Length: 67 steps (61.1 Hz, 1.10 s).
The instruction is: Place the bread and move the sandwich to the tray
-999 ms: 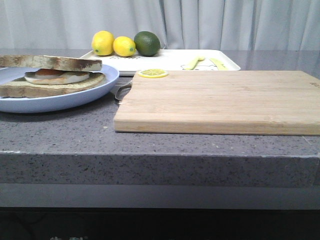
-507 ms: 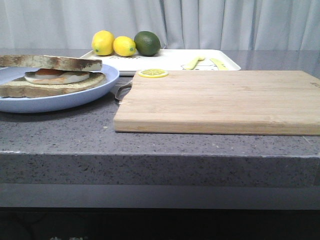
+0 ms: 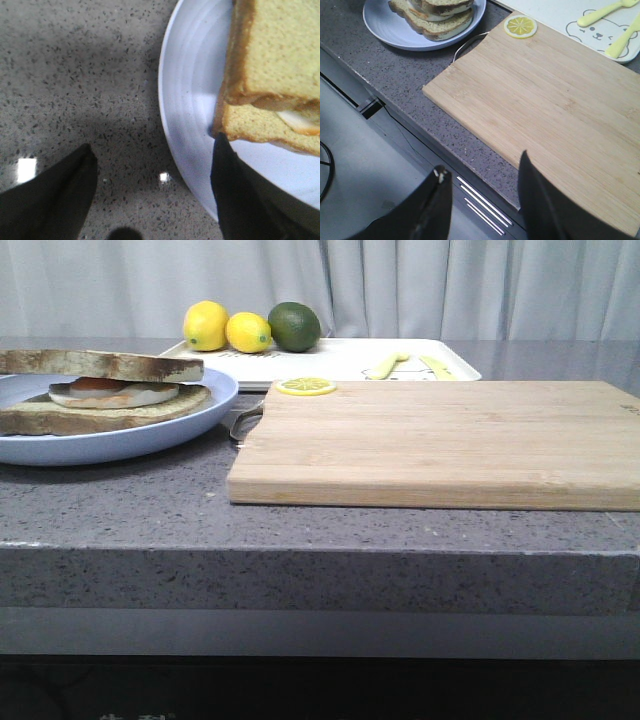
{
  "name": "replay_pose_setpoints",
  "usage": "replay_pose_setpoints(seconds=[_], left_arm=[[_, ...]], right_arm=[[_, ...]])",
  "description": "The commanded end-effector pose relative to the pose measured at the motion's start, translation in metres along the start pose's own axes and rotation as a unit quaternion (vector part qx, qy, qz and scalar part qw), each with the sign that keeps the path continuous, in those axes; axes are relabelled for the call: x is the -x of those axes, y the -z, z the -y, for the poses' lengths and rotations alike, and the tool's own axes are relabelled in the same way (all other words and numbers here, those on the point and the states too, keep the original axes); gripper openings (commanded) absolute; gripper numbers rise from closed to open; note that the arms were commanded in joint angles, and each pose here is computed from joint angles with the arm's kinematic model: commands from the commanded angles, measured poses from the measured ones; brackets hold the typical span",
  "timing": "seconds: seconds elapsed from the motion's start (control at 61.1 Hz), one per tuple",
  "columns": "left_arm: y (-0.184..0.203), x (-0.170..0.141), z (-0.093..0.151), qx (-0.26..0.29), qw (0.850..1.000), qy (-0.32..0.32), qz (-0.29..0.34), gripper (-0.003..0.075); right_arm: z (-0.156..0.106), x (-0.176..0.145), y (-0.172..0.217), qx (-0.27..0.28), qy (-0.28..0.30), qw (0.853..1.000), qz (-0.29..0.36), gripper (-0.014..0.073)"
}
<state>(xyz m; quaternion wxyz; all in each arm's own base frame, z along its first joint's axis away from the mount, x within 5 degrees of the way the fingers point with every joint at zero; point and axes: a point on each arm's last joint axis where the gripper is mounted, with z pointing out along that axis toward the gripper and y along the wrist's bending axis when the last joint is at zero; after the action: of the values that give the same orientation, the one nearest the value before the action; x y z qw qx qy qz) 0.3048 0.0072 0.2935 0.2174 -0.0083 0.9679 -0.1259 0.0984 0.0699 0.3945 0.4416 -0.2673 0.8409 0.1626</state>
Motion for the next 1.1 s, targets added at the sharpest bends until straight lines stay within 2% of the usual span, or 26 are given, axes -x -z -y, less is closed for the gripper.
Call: replay_pose_setpoints(seconds=[0.0,0.213,0.262,0.344,0.507,0.769,1.08], left_arm=[[0.005,0.013,0.002,-0.035,0.998,0.014,0.041,0.0472],[-0.016,0.019,0.0,-0.07,0.996,0.04,0.035,0.0469],[-0.02,0.02,0.0,-0.075,0.996,0.042,0.032,0.0445],[-0.023,0.02,0.0,-0.082,0.995,0.044,0.029,0.0377],[-0.027,0.021,-0.001,-0.082,0.995,0.047,0.026,0.0191],[-0.027,0.021,-0.001,-0.082,0.995,0.047,0.028,-0.0011],[-0.023,0.022,0.0,-0.085,0.995,0.048,0.034,-0.002]], right_arm=[[0.001,0.01,0.007,-0.007,0.004,0.999,0.044,0.0337],[0.001,0.01,0.007,-0.007,0.004,0.999,0.044,0.0337],[0.001,0.01,0.007,-0.007,0.004,0.999,0.044,0.0337],[0.001,0.01,0.007,-0.007,0.004,0.999,0.044,0.0337],[0.001,0.01,0.007,-0.007,0.004,0.999,0.044,0.0337],[0.001,0.01,0.007,-0.007,0.004,0.999,0.044,0.0337],[0.001,0.01,0.007,-0.007,0.004,0.999,0.044,0.0337]])
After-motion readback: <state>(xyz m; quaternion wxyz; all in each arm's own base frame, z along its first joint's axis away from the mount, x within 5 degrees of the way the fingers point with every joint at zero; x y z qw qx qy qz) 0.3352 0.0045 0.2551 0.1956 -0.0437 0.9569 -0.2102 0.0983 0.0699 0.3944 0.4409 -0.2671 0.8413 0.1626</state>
